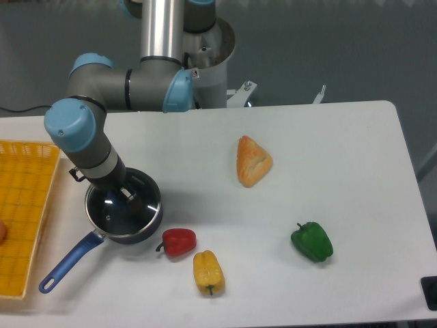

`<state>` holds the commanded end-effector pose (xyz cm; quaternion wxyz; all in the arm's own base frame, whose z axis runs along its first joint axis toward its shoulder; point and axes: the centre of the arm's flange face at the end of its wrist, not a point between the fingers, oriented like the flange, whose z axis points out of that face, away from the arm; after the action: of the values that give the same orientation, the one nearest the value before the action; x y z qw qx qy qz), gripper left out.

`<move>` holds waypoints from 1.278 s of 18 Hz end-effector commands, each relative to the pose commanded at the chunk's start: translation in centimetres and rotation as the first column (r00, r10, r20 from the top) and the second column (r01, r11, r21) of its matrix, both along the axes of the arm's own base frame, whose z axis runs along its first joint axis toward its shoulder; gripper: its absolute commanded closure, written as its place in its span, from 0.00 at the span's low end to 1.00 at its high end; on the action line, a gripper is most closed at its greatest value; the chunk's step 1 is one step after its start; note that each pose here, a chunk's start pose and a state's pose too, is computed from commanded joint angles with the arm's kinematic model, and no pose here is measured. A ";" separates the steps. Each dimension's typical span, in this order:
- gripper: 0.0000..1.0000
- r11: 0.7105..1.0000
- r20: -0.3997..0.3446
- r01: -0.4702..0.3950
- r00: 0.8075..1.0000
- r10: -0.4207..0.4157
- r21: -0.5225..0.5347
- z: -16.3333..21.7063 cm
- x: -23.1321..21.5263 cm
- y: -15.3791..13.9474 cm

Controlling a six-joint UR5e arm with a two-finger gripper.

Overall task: Open the lid
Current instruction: 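Hold the knob and begin lifting the glass lid off the pan, then lift the glass lid up and carry it away from the saucepan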

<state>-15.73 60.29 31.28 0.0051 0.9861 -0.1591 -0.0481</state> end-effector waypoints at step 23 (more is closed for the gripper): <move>0.39 0.992 -0.018 0.127 0.992 -0.127 -0.013 2.9 -11.4 -3.4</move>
<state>-27.17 56.92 34.20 0.0092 0.9734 -0.2216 -0.0569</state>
